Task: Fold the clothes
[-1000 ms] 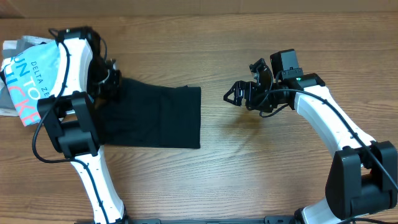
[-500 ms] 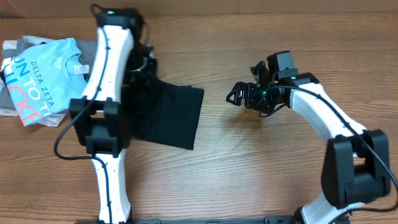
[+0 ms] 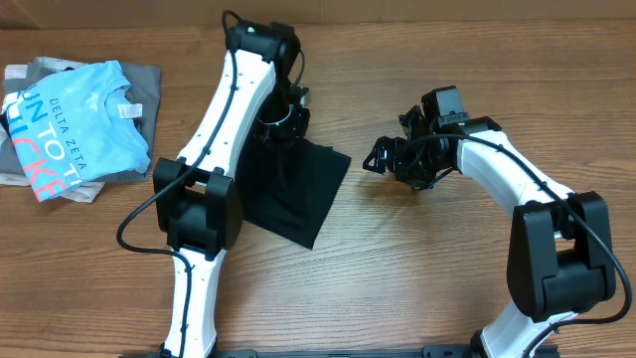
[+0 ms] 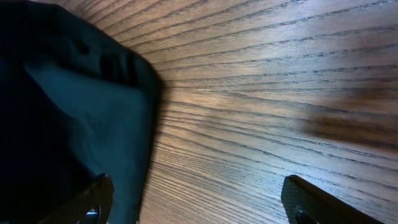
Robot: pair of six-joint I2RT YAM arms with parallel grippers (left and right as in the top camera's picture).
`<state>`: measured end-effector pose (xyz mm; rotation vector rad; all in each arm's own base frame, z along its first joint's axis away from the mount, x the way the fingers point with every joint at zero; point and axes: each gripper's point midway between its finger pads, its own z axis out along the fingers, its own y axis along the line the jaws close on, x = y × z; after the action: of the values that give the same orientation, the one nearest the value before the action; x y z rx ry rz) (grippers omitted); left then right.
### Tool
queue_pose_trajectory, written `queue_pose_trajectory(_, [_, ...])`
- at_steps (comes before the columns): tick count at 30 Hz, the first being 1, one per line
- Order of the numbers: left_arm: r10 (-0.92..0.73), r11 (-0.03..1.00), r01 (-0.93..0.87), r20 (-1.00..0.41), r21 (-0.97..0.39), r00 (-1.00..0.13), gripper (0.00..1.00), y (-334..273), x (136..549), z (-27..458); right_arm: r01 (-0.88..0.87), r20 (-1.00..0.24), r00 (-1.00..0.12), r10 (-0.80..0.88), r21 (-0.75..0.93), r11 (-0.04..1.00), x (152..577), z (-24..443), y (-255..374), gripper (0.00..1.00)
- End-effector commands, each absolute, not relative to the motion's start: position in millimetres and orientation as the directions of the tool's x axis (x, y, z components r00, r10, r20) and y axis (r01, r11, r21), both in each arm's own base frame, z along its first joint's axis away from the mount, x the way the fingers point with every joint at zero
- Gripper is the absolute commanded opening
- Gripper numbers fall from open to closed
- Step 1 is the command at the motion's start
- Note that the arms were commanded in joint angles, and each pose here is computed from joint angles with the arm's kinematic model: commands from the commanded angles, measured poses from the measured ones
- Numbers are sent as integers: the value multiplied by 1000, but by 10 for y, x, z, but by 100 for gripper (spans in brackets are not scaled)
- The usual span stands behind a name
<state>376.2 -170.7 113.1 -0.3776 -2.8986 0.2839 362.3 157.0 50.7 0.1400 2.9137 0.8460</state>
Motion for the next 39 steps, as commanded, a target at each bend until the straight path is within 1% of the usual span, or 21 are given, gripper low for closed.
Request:
queue_pose_trajectory(1, [281,940,240,154,-242,-947,16,-1851,3749,1208,58,-77,-990,119,540,840,3641,517,1587,90])
queue_pose_trajectory(3, [291,938,250,154,-241,-944,20,-1893,3729,1208,58,-77,-990,119,540,840,3641,517,1587,90])
queue_pose_trajectory(5, [299,936,257,154,-242,-942,22,-1922,3713,1208,58,-77,-990,119,540,840,3641,517,1587,91])
queue_pose_trajectory(13, [338,922,293,160,-252,-927,21,-2091,3611,1208,57,-81,-990,120,540,839,3650,519,1586,91])
queue_pose_trajectory(17, [371,908,320,163,-272,-914,22,-2247,3519,1213,65,-89,-987,135,546,835,3690,530,1594,91])
queue_pose_trajectory(20, [396,898,343,166,-277,-903,29,-2349,3450,1209,65,-95,-986,139,549,833,3709,536,1598,91])
queue_pose_trajectory(22, [424,879,360,165,-312,-891,35,-2465,3379,1216,64,-97,-986,139,549,833,3713,537,1599,91])
queue_pose_trajectory(25, [469,842,389,151,-373,-870,34,-2644,3291,1245,63,-97,-985,139,549,833,3714,538,1599,91])
queue_pose_trajectory(27, [478,837,399,144,-376,-867,33,-2688,3274,1253,64,-97,-986,139,549,833,3714,538,1599,91])
queue_pose_trajectory(30, [474,838,401,129,-370,-871,33,-2669,3312,1288,64,-97,-986,139,549,833,3713,536,1599,91])
queue_pose_trajectory(33, [443,847,382,92,-369,-892,32,-2551,3441,1411,64,-97,-986,139,549,834,3713,537,1598,91])
queue_pose_trajectory(36, [394,855,361,15,-372,-919,32,-2348,3632,1665,64,-97,-985,139,549,833,3715,537,1598,91])
queue_pose_trajectory(39, [316,874,323,-82,-363,-945,36,-2047,3857,1969,64,-102,-984,143,551,832,3730,543,1602,91])
